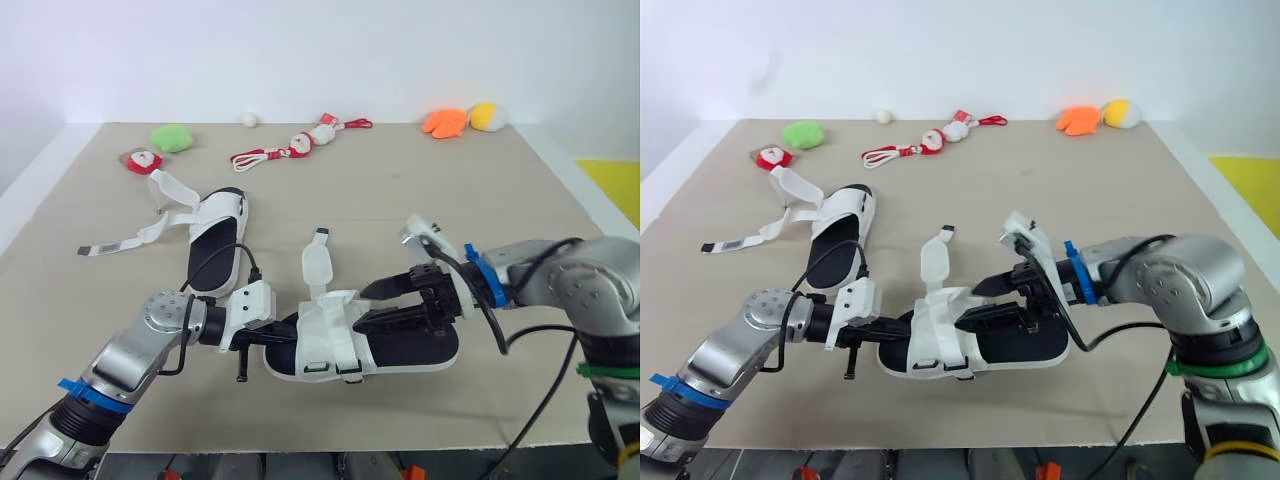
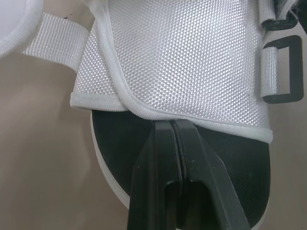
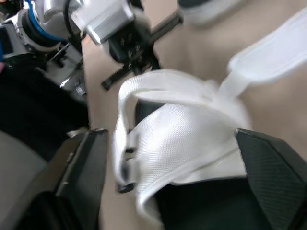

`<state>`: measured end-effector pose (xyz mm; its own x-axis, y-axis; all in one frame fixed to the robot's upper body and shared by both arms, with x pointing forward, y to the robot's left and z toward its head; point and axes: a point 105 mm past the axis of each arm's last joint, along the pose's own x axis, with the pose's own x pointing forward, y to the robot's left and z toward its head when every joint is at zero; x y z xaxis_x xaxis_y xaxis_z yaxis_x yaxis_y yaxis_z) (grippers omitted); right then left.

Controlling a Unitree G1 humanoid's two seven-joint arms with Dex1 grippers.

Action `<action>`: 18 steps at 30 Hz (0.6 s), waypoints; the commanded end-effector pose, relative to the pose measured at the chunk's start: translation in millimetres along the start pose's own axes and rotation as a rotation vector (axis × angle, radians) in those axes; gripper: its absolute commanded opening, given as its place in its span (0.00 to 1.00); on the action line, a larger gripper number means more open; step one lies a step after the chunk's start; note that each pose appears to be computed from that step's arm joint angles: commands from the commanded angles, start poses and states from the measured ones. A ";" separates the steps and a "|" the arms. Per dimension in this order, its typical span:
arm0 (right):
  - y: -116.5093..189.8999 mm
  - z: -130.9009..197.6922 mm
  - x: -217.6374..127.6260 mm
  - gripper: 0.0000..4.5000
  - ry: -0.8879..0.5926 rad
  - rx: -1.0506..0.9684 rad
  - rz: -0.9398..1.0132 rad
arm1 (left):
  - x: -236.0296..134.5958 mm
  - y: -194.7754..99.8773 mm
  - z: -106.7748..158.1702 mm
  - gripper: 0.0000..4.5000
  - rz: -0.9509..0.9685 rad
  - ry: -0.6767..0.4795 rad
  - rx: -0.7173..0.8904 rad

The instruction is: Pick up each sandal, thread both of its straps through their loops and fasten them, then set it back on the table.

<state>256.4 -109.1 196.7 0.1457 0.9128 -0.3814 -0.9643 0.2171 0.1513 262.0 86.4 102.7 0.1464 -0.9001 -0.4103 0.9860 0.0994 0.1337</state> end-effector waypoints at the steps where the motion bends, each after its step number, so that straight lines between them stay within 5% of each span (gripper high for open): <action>1: 17.2 15.4 -12.4 0.99 -0.056 -0.513 -0.005 | 1.3 -1.7 -25.2 0.00 0.011 0.088 -0.057; 12: 21.7 -59.7 -19.8 0.99 0.003 -1.786 0.027 | 4.8 -2.9 -24.6 0.00 -0.001 0.081 -0.057; 18: 35.6 -54.5 -19.6 0.99 -0.192 -2.033 -0.100 | 4.8 -2.1 -24.1 0.00 0.000 0.080 -0.056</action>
<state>209.0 -136.6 152.0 0.0791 0.9629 -0.2579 0.1697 -0.2680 -0.9484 263.3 86.1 101.0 0.1453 -0.9004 -0.4101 0.9860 0.0975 0.1353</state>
